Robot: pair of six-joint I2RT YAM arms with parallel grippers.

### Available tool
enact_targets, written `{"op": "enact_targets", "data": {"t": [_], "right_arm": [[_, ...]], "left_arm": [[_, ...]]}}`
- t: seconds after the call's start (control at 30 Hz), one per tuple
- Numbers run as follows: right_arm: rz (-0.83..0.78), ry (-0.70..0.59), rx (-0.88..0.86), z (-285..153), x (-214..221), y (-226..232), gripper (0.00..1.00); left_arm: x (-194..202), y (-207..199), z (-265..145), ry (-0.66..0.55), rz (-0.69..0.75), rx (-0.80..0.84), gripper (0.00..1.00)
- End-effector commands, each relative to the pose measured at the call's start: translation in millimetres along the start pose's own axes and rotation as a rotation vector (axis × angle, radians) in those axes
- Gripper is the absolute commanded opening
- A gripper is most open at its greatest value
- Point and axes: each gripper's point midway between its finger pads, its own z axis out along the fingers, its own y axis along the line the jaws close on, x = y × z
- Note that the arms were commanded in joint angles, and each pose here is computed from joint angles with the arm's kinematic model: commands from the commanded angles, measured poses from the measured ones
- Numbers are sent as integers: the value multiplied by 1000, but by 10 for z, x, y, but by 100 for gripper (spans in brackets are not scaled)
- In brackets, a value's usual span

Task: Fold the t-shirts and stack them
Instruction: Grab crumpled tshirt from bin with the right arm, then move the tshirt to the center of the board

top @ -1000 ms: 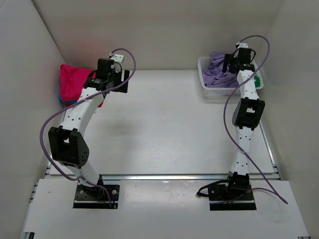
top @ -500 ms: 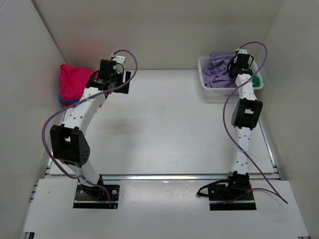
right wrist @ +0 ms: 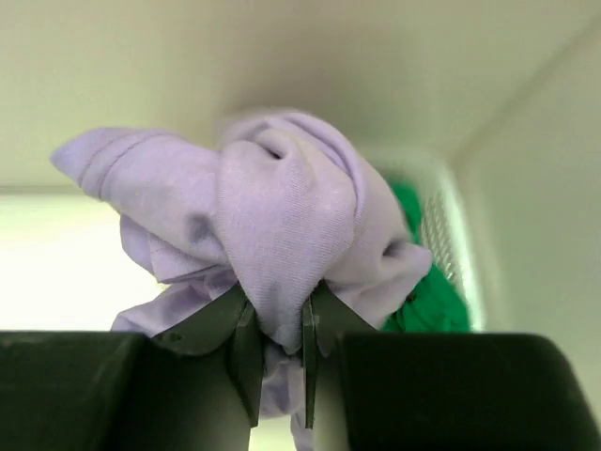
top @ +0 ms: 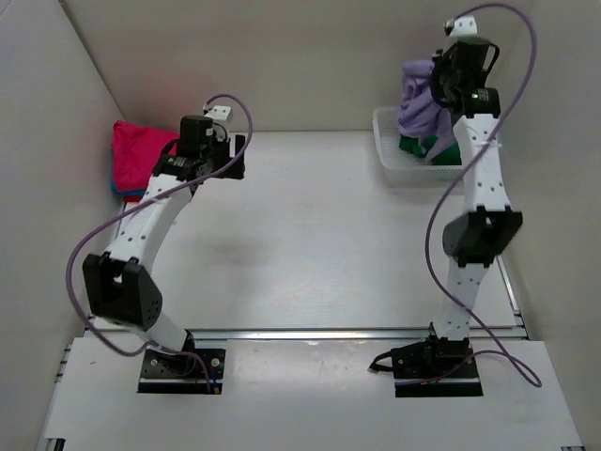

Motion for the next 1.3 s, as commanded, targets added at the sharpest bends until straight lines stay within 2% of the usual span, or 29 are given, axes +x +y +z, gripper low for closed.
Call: {"op": "enact_targets", "data": {"t": [0.0,0.23,0.3,0.37,0.5,0.6,0.67,0.7,0.73,0.8,0.87,0.9,0.97,1.0,1.03,1.13,1.23,1.27], "right_arm": [[12,-536,-50,-2229,-1883,192,0],[-22,-669,-126,-3578,-2124,966,0],[22,-699,-258,-3953,-2115,1229,0],[56,-677,-361,-4033,-2016,1424,0],[71,-512,-525,-3674,-1448,1916,0],[94,-313,-637,-3194,-631,2414,0],[70,-170,-646,-2918,28,2672,0],[60,-135,-680,-2867,173,2807,16],[31,-47,-692,-2732,462,2925,54],[1,44,-675,-2610,700,2957,83],[-22,68,-611,-2495,845,2872,99],[-9,64,-582,-2465,846,2785,99],[21,75,-567,-2402,926,2601,89],[31,88,-573,-2391,957,2569,81],[42,115,-569,-2385,1043,2486,75],[41,226,-524,-2377,1489,2329,43],[16,357,-499,-2459,2151,2264,41],[34,364,-491,-2475,2215,2223,43]], "left_arm": [[-286,-110,-630,-171,-77,96,90],[-90,-66,-1121,-274,-124,130,90],[-90,18,-1304,-313,-147,100,89],[-73,149,-1430,-339,-179,57,90],[-196,286,-1742,-433,-217,10,90],[-228,231,-1806,-438,-216,30,90],[-172,166,-1770,-405,-234,61,91],[-122,105,-1714,-382,-230,91,90],[19,50,-1590,-334,-234,117,92],[178,-118,-1488,-287,-211,180,91],[512,-312,-1295,-181,-190,229,90],[647,-428,-1221,-129,-176,253,89],[1085,-626,-999,7,-163,296,86],[1112,-726,-979,9,-170,324,84],[1304,-830,-916,56,-171,350,84],[1471,-944,-821,70,-249,409,82],[1562,-977,-761,95,-259,416,82],[1572,-988,-751,105,-254,415,82]]}}
